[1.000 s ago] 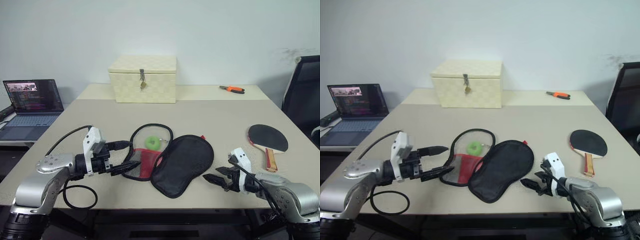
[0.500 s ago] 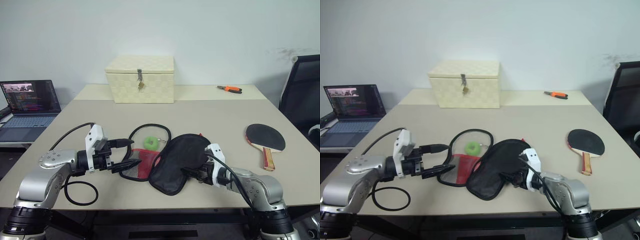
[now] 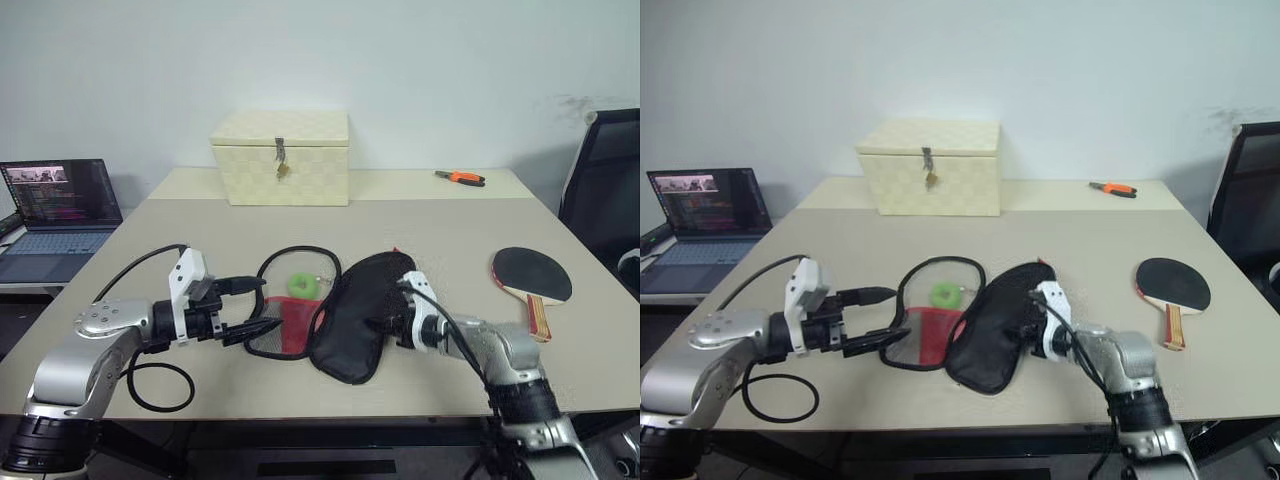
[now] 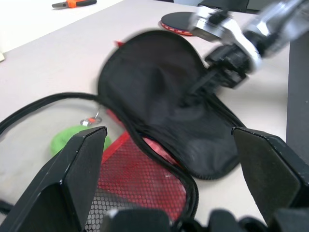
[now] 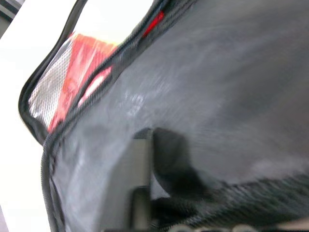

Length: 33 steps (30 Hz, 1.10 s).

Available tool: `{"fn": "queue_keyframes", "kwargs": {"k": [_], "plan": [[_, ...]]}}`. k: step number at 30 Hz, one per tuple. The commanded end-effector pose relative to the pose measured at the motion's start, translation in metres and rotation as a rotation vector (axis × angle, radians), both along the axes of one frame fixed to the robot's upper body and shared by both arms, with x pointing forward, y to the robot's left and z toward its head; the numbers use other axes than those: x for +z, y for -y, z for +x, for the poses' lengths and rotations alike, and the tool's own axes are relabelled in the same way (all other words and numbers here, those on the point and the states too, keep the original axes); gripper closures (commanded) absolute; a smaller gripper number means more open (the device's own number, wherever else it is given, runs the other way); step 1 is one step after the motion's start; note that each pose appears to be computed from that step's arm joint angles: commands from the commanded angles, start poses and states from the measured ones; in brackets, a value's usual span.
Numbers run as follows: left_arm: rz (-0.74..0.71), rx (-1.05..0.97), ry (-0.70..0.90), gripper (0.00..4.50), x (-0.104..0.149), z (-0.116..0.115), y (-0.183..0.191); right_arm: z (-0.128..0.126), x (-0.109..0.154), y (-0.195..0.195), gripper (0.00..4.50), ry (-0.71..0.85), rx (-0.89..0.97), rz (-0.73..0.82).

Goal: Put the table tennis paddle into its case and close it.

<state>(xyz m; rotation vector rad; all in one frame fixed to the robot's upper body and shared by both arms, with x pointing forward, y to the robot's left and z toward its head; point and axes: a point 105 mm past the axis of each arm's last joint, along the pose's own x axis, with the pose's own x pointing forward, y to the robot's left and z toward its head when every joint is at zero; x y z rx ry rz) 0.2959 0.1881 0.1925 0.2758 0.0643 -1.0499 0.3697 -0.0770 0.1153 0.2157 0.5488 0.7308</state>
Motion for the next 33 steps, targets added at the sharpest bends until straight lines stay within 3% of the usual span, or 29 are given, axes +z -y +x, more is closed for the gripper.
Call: {"fn": "queue_keyframes", "kwargs": {"k": [1, 14, 21, 30, 33], "plan": [[-0.002, 0.012, 0.047, 0.0, 0.012, -0.004, -0.002, 0.02, 0.021, 0.01, 4.45, 0.062, 0.006, -0.001], [0.008, 0.063, 0.073, 0.0, 0.013, -0.008, -0.01, 0.071, 0.033, 0.04, 4.45, 0.198, 0.098, -0.31], [0.011, 0.073, 0.085, 0.0, 0.013, -0.009, -0.01, 0.081, 0.045, 0.063, 4.45, 0.237, 0.082, -0.426], [0.007, 0.069, 0.09, 0.0, 0.013, -0.009, -0.008, 0.083, 0.038, 0.067, 4.45, 0.226, 0.067, -0.458], [0.007, 0.059, 0.092, 0.0, 0.014, -0.009, -0.006, 0.087, 0.039, 0.07, 3.8, 0.245, 0.019, -0.473]]}}
